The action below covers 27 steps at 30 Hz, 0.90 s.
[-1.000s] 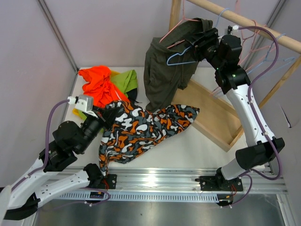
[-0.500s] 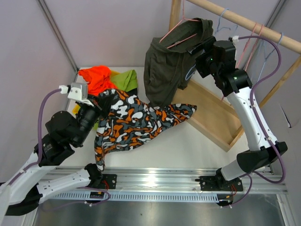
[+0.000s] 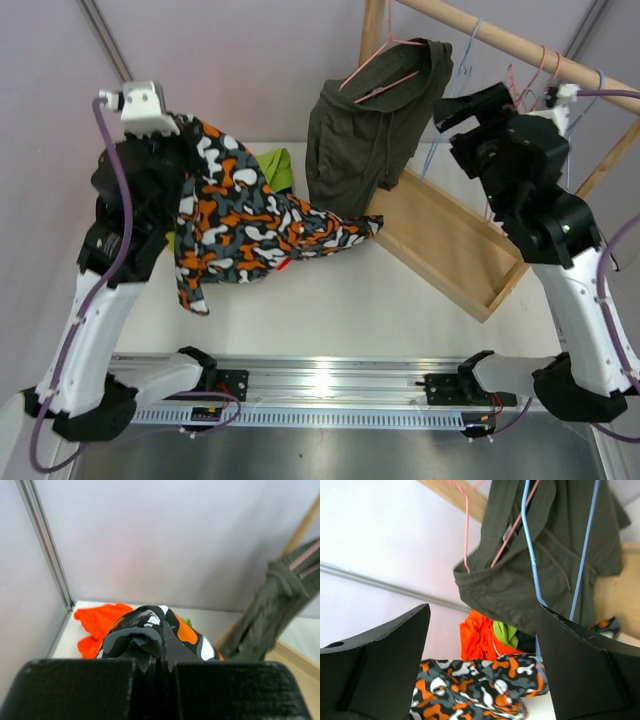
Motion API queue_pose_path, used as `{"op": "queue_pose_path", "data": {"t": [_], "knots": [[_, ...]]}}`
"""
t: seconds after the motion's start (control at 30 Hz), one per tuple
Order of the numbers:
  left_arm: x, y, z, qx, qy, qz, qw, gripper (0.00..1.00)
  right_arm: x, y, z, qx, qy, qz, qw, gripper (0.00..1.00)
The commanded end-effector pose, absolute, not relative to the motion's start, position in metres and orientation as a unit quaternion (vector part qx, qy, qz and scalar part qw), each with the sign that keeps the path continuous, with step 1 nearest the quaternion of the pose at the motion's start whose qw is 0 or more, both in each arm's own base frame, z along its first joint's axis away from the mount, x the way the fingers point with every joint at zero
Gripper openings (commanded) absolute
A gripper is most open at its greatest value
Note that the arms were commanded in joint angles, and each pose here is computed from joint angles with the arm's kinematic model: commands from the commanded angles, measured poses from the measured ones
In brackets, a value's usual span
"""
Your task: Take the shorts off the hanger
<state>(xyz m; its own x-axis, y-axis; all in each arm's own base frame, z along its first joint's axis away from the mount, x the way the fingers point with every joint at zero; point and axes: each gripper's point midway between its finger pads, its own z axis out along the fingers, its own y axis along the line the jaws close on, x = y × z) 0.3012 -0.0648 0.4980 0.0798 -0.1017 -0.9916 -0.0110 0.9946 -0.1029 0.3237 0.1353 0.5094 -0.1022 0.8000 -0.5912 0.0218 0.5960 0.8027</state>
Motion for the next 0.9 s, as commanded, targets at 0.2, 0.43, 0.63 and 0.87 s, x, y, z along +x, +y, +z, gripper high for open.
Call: {"op": "queue_pose_path", "data": {"t": [0.2,0.43,0.63,0.87], "knots": [[0.365,-0.008,0.604,-0.102,0.624,-0.013,0.774,0.0,0.295,0.095,0.498,0.319,0.651,0.276,0.632,0.91],[0.411,0.023,0.64,-0.131,0.565,0.013,0.815,0.0,0.288,0.097,0.473,0.313,0.66,0.285,0.621,0.89],[0.483,0.044,0.533,-0.159,0.66,0.056,0.732,0.0,0.285,0.116,0.494,0.264,0.637,0.342,0.638,0.87],[0.508,0.044,0.327,-0.194,0.799,0.073,0.565,0.42,0.294,0.149,0.569,0.171,0.592,0.399,0.679,0.88]]}}
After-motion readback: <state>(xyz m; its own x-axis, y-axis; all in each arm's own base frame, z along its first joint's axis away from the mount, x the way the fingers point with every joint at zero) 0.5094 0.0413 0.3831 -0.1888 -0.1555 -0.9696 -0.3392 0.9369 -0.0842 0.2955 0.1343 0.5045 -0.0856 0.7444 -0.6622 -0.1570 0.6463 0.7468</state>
